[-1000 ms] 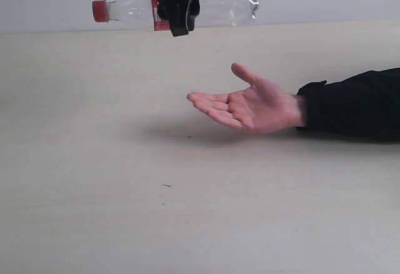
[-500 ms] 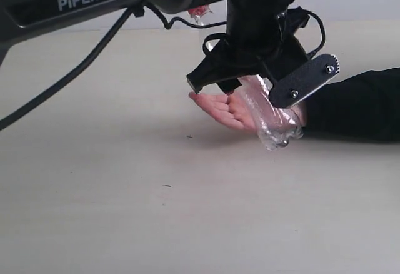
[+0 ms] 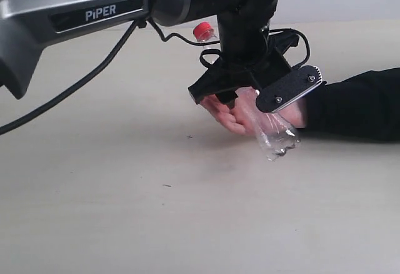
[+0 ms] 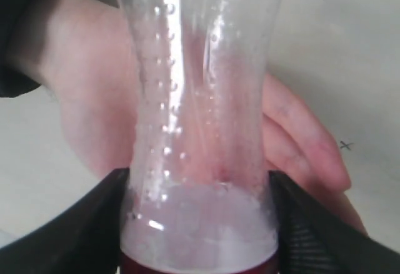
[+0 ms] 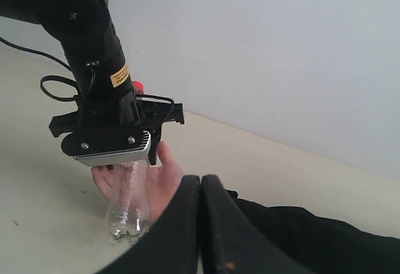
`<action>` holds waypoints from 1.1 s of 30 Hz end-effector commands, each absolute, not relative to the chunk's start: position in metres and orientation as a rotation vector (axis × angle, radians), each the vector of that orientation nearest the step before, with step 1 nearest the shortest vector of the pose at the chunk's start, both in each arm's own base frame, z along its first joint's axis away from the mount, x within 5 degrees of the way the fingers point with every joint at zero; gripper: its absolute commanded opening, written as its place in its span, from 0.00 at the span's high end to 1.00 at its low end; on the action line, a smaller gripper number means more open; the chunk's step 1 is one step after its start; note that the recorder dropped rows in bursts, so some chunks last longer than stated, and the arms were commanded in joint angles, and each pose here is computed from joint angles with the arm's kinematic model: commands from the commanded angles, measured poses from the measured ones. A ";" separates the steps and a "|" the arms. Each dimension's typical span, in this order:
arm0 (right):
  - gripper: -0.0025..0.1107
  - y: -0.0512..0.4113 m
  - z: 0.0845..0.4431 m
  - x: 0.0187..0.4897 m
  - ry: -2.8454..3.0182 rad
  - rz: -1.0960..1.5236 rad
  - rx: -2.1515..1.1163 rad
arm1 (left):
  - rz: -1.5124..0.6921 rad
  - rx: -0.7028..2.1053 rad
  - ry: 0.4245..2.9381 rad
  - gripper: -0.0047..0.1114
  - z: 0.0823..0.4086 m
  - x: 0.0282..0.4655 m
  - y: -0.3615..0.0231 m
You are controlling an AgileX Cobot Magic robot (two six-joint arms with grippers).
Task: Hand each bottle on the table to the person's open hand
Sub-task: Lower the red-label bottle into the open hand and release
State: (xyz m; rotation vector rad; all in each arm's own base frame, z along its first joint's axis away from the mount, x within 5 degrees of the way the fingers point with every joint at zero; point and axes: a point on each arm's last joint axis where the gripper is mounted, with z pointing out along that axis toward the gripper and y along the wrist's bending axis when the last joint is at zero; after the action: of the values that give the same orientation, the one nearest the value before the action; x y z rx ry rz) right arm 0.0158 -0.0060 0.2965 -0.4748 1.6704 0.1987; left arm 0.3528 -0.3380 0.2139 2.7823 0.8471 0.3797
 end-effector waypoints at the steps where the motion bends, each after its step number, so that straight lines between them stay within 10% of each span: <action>1: 0.98 -0.006 0.296 0.016 1.657 0.193 -0.471 | 0.345 2.751 0.873 0.96 0.206 0.361 -0.335; 9: 0.98 -0.006 0.296 0.016 1.657 0.193 -0.471 | 0.325 2.753 0.901 0.90 0.197 0.364 -0.335; 21: 0.98 -0.006 0.296 0.016 1.657 0.193 -0.471 | 0.359 2.678 0.991 0.45 0.198 0.367 -0.336; 33: 0.98 -0.006 0.296 0.016 1.657 0.193 -0.471 | 0.484 2.721 0.951 0.42 0.202 0.371 -0.331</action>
State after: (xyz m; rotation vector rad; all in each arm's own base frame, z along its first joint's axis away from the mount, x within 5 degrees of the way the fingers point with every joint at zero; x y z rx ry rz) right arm 0.0158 -0.0060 0.2965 -0.4748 1.6704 0.1987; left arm 0.3709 -0.3317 0.1988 2.7289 0.9411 0.4673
